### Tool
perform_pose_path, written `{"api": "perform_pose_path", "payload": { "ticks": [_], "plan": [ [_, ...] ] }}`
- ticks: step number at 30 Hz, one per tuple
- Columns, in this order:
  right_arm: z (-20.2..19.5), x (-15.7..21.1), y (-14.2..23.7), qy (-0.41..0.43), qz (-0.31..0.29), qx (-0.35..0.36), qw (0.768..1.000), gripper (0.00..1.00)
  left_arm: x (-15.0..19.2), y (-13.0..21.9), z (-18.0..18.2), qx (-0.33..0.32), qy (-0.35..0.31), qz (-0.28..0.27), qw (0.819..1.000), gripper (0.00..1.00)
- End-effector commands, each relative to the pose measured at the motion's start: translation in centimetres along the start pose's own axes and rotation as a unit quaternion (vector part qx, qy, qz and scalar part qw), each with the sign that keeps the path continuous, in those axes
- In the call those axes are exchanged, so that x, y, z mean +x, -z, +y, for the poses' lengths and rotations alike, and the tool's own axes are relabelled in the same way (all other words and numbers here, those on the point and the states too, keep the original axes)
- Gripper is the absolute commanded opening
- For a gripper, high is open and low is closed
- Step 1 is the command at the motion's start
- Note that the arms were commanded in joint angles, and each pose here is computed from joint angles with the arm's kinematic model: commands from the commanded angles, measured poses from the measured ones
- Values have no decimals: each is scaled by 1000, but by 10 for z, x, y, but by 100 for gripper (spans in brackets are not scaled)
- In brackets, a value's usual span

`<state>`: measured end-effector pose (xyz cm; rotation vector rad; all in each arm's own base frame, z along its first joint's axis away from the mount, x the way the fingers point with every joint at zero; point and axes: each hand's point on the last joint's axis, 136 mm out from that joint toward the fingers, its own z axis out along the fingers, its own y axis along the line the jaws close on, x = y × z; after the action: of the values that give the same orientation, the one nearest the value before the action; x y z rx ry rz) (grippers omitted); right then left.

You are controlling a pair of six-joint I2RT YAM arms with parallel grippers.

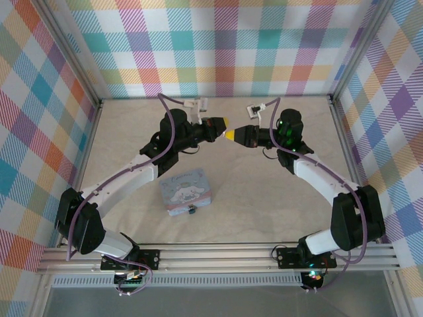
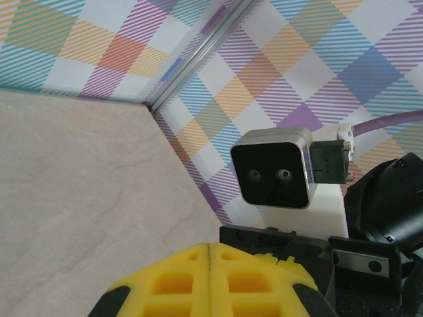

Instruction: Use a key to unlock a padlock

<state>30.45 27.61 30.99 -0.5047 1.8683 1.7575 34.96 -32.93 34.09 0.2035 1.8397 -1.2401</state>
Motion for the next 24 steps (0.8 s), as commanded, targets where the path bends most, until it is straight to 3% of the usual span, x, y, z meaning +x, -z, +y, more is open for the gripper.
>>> {"api": "perform_pose_path", "payload": {
  "ticks": [1,4,7,12,17,24],
  "plan": [
    [7,-2,1,25,-3,11,1000,2,-10,7,-6,-2,-13,-18,1000,14],
    [6,1,3,29,-1,23,999,1,-15,15,-3,-18,-20,-25,999,24],
    [2,5,5,32,3,37,999,1,-19,25,4,-43,-23,-27,998,51],
    [-3,11,10,45,10,71,996,1,-16,59,34,-147,-27,-16,989,70],
    [-7,15,15,61,16,99,993,1,7,120,92,-315,6,17,949,83],
    [-7,16,17,69,17,111,991,1,62,197,148,-432,146,59,888,89]
  ]
}}
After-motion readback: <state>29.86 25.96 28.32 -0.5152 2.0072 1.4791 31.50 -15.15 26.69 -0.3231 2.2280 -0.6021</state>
